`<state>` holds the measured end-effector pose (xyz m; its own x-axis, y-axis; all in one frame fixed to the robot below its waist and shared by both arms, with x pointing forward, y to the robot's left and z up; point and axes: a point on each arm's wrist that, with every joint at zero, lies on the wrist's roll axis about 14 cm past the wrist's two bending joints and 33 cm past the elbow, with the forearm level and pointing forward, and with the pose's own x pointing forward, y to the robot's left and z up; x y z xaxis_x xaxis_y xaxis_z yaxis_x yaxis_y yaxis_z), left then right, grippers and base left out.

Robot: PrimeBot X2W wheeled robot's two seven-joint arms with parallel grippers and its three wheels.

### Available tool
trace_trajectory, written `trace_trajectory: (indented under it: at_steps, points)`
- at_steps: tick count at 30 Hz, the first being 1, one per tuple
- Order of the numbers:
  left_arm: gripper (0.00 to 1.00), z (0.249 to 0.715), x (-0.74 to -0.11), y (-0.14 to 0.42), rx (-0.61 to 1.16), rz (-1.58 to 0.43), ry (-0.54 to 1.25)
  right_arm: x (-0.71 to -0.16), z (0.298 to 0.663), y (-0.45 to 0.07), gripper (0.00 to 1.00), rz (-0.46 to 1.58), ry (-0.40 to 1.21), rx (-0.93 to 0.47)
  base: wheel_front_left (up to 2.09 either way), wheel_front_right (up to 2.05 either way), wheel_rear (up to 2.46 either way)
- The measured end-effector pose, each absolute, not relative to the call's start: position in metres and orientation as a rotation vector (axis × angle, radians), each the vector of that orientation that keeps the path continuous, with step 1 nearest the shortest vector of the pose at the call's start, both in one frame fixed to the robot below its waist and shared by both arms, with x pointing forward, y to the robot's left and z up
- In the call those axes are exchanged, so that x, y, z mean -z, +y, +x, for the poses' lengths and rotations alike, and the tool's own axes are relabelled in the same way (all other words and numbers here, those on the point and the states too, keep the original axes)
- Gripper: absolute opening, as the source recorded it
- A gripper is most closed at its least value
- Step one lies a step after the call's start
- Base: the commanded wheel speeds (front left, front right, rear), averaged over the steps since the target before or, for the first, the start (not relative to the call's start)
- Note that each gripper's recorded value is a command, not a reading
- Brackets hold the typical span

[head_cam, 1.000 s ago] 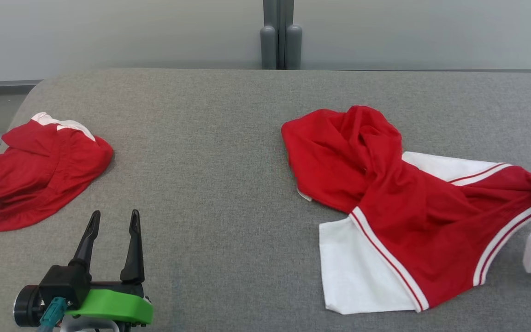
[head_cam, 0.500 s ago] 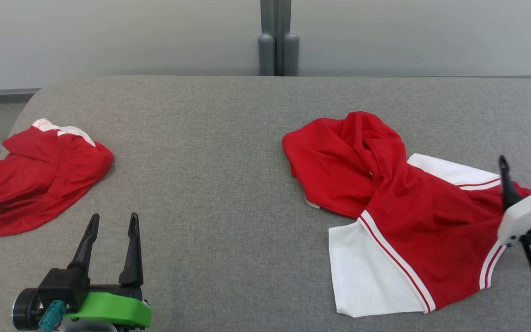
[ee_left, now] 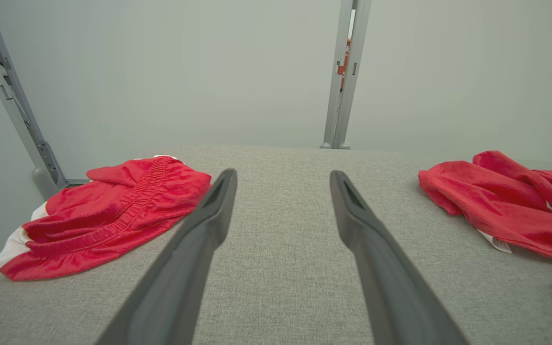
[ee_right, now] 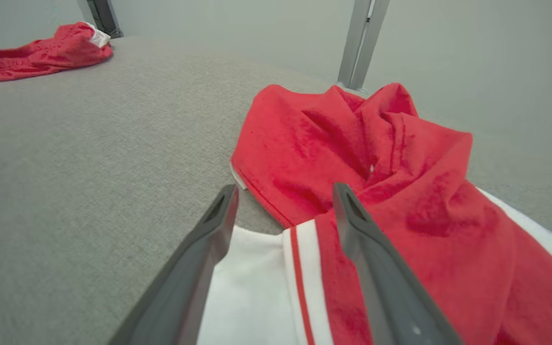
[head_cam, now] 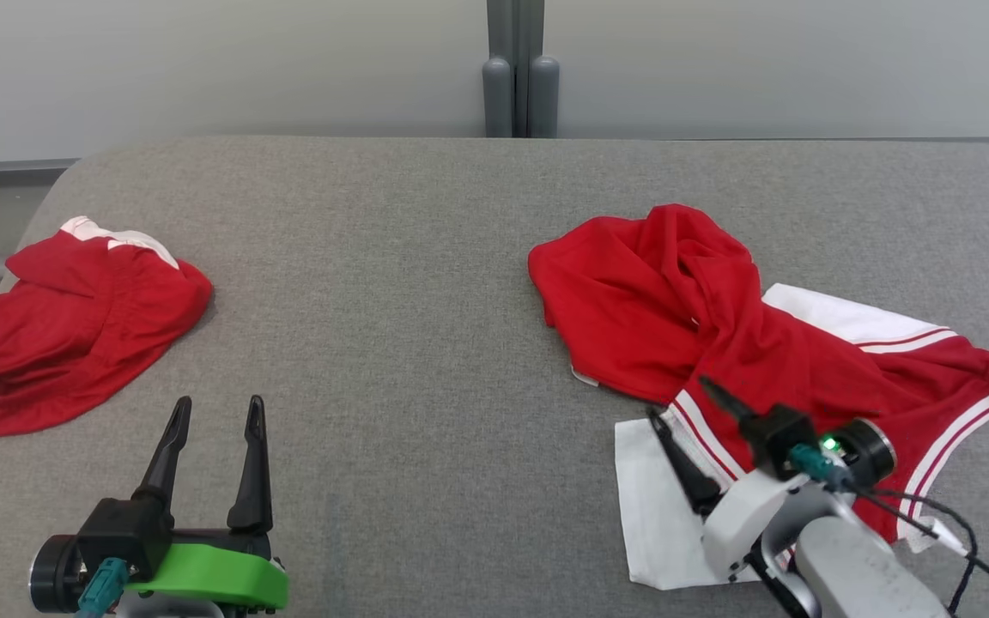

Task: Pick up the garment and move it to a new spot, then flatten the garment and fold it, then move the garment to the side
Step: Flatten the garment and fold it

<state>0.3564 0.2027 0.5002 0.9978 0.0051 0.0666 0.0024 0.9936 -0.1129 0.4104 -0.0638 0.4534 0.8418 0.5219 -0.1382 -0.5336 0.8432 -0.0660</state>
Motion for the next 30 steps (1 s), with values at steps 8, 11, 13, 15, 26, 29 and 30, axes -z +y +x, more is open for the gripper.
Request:
trace_trajectory:
  at_steps: [8, 11, 13, 15, 26, 29, 30]
  points:
    - [1.0, 0.353, -0.5, 0.208, -0.02, -0.115, -0.066, -0.406, 0.361, -0.031, 1.0, -0.135, 0.278, -0.726, 0.0, 0.0, 0.0]
    - [1.0, 0.352, -0.5, 0.209, -0.024, -0.117, -0.068, -0.396, 0.35, -0.033, 1.0, -0.135, 0.318, -0.738, 0.0, 0.0, 0.0]
    - [1.0, 0.352, -0.5, 0.209, -0.026, -0.117, -0.069, -0.389, 0.344, -0.036, 1.0, -0.143, 0.348, -0.739, 0.0, 0.0, 0.0]
    - [1.0, 0.353, -0.501, 0.209, -0.026, -0.118, -0.07, -0.38, 0.338, -0.038, 1.0, -0.153, 0.387, -0.741, 0.0, 0.0, 0.0]
    - [1.0, 0.355, -0.5, 0.206, -0.016, -0.121, -0.069, -0.373, 0.342, -0.055, 0.0, -0.1, 0.424, -0.65, 0.0, 0.0, 0.0]
    - [1.0, 0.355, -0.499, 0.201, -0.003, -0.123, -0.064, -0.381, 0.351, -0.082, 0.0, -0.079, 0.382, -0.56, 0.0, 0.0, 0.0]
    - [1.0, 0.355, -0.499, 0.201, -0.001, -0.124, -0.064, -0.383, 0.353, -0.089, 0.0, -0.073, 0.373, -0.536, 0.0, 0.0, 0.0]
